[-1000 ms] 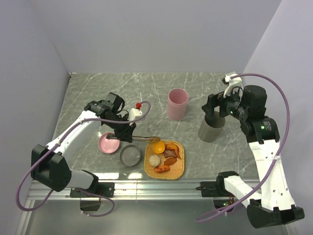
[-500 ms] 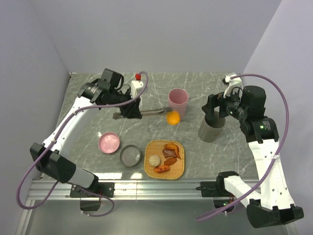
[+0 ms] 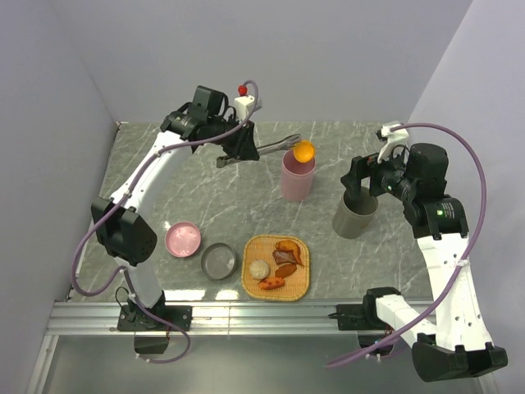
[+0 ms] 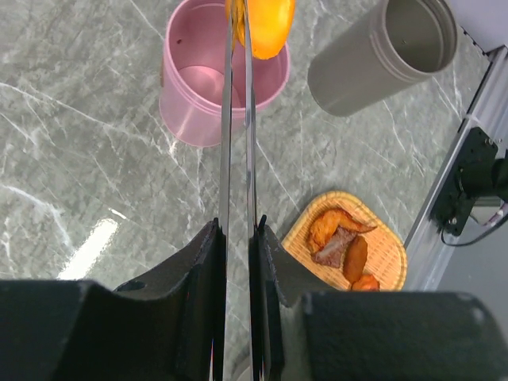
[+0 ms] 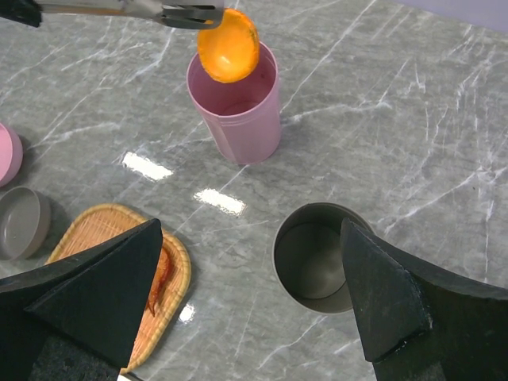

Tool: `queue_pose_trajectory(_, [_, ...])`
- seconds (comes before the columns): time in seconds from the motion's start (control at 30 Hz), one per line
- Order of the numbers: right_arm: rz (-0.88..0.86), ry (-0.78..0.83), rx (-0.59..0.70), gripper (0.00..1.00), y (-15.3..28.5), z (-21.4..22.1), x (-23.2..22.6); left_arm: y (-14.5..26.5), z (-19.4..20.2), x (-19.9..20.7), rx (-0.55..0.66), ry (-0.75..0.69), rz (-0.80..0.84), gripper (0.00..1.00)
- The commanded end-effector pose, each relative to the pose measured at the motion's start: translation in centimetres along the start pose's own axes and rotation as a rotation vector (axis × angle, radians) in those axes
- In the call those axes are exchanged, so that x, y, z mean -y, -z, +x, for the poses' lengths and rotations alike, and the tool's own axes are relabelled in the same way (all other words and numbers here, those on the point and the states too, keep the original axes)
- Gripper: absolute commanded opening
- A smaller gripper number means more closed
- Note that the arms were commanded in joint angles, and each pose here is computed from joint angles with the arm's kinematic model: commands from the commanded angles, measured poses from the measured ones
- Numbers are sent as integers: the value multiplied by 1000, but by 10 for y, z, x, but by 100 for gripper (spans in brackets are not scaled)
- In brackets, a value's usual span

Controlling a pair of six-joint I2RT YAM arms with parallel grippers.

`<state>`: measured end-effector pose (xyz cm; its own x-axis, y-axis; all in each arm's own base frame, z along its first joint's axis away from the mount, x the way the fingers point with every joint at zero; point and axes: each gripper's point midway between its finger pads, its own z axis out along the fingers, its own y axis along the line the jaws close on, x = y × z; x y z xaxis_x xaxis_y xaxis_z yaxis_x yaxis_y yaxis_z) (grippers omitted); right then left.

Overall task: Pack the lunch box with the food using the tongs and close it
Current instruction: Place the food into the lunch box

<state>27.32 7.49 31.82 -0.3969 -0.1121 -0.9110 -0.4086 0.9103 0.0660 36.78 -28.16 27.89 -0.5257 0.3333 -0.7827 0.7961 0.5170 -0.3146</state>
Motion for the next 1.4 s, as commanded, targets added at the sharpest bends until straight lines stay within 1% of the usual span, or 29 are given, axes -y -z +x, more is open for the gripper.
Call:
queue_pose_trajectory(0.0, [24, 10, 51, 100, 3, -13, 5, 4, -28, 1, 75, -15, -16, 0])
queue_pose_trajectory(0.17, [21, 7, 53, 100, 2, -14, 5, -1, -23, -6, 64, -8, -35, 1])
queue_pose_trajectory(0.23, [18, 7, 54, 100, 2, -14, 4, -2, -21, -8, 59, -9, -39, 5])
queue_pose_trajectory(0.27, [20, 7, 53, 100, 2, -14, 5, -2, -20, -7, 58, -7, -37, 7])
queue_pose_trajectory(0.3, [21, 8, 53, 100, 2, -14, 5, -1, -20, -8, 59, -11, -37, 14])
queue_pose_trajectory(0.37, [21, 9, 55, 100, 2, -14, 5, 0, -22, -8, 67, -11, -40, 21])
queue_pose_trajectory(0.4, [21, 7, 50, 100, 2, -13, 5, 1, -23, -6, 71, -9, -29, 26])
queue_pose_trajectory(0.47, [21, 5, 51, 100, 2, -14, 5, 3, -25, -6, 80, -6, -18, 32])
queue_pose_trajectory(0.5, [19, 5, 51, 100, 2, -14, 5, 4, -26, -5, 88, 1, -16, 39])
queue_pose_trajectory(0.57, [18, 6, 52, 100, 3, -15, 4, 9, -29, -3, 108, -5, 2, 41])
queue_pose_trajectory(0.6, [18, 6, 54, 100, 4, -16, 4, 10, -31, -3, 115, -1, 6, 46])
queue_pose_trajectory(0.63, [17, 7, 54, 100, 4, -16, 4, 12, -30, -3, 120, 2, 10, 47])
queue_pose_trajectory(0.73, [16, 6, 52, 100, 4, -16, 4, 16, -29, -1, 128, -2, 31, 47])
queue_pose_trajectory(0.77, [12, 7, 54, 100, 4, -17, 3, 22, -36, 4, 162, -21, 54, 46])
queue_pose_trajectory(0.8, [15, 4, 51, 100, 4, -17, 4, 26, -39, 5, 187, 12, 62, 45])
queue_pose_trajectory(0.83, [12, 3, 50, 100, 4, -16, 3, 27, -31, 0, 190, 41, 70, 45])
queue_pose_trajectory(0.9, [12, 6, 51, 100, 4, -17, 3, 41, -39, 8, 241, 35, 98, 45])
queue_pose_trajectory(0.97, [12, 9, 51, 100, 5, -17, 3, 51, -38, 7, 253, 41, 94, 45])
queue_pose_trajectory(1.17, [15, 12, 53, 100, 4, -16, 4, 66, -12, 13, 187, 14, 95, 43])
queue_pose_trajectory(1.2, [13, 10, 47, 100, 4, -15, 3, 68, -5, 16, 170, -38, 111, 43])
queue_pose_trajectory(1.27, [12, 12, 47, 100, 4, -14, 3, 74, 18, 21, 111, -22, 128, 44])
queue_pose_trajectory(1.3, [11, 11, 46, 100, 4, -14, 3, 75, 27, 22, 89, -75, 136, 44])
queue_pose_trajectory(1.33, [8, 12, 47, 100, 4, -15, 2, 79, 45, 28, 32, -55, 148, 44])
queue_pose_trajectory(1.37, [7, 11, 45, 100, 4, -14, 2, 81, 54, 27, 13, -133, 149, 45])
